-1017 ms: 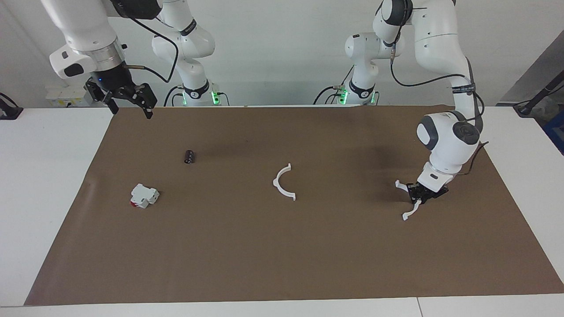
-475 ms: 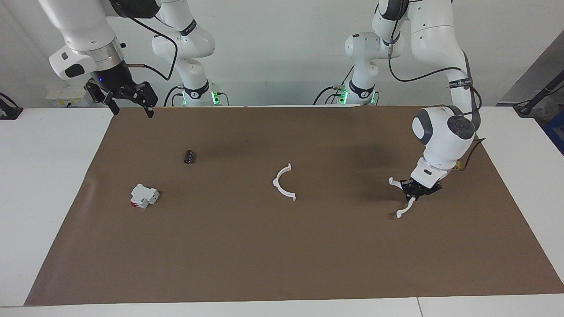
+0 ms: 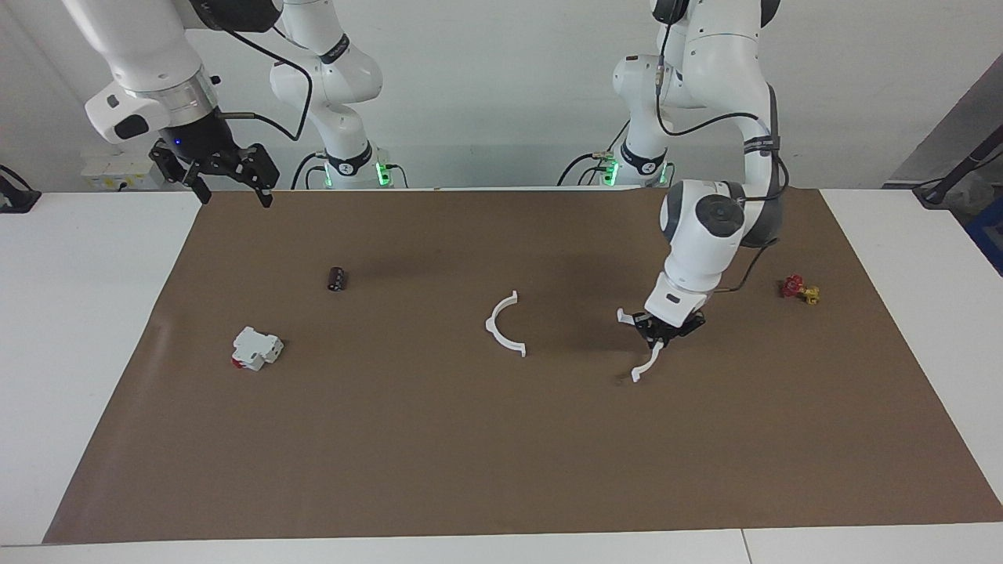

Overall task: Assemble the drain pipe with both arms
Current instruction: 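Carry the held clamp half toward the placed half with the left gripper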

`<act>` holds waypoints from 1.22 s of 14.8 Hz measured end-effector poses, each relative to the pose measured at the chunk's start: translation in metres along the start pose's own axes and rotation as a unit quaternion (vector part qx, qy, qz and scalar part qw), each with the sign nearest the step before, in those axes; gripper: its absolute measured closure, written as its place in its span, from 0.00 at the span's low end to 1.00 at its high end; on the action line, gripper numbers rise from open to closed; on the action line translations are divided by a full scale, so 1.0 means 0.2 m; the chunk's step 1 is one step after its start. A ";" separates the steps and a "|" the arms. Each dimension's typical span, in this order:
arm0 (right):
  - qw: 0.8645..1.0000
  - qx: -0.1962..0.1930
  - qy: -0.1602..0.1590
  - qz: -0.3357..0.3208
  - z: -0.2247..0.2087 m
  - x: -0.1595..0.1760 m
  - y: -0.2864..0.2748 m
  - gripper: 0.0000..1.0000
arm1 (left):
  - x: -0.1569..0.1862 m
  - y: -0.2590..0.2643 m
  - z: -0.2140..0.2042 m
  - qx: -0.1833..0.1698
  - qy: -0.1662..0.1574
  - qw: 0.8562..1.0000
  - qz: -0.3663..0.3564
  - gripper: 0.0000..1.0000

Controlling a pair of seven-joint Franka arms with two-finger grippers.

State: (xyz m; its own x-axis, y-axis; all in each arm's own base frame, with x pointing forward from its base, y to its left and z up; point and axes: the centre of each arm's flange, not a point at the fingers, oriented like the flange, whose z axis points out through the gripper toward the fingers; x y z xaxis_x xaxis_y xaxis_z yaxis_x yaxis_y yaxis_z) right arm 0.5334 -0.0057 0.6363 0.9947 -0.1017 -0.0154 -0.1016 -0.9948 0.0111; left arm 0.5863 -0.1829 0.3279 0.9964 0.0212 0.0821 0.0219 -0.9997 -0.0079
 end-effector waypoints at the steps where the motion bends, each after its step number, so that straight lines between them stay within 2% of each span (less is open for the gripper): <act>1: 1.000 0.002 0.000 0.000 0.00 0.00 0.00 0.00 | -0.02 0.07 0.01 0.002 0.003 1.000 -0.010 0.79; 5: 1.000 0.003 -0.001 0.000 0.00 0.00 0.00 0.00 | -0.13 0.33 0.03 0.001 0.003 1.000 -0.020 0.79; 8: 1.000 0.003 -0.001 0.000 0.00 0.00 0.00 0.00 | -0.23 0.46 0.08 0.001 -0.002 1.000 -0.002 0.79; 11: 1.000 0.003 0.000 -0.003 0.00 0.00 -0.02 0.00 | -0.32 0.53 0.13 -0.006 0.010 1.000 0.015 0.79; 18: 1.000 0.003 0.000 -0.006 0.00 -0.01 -0.04 0.00 | -0.43 0.67 0.12 -0.009 0.010 1.000 0.013 0.79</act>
State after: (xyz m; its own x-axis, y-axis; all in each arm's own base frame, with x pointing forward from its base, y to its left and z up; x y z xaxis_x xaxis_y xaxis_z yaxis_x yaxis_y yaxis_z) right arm 0.5328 0.0019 0.6372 0.9959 -0.0888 -0.0153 -0.0888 -0.9960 0.0042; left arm 0.5059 -0.3177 0.2953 0.9947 -0.0041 0.1028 -0.0049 -1.0000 0.0077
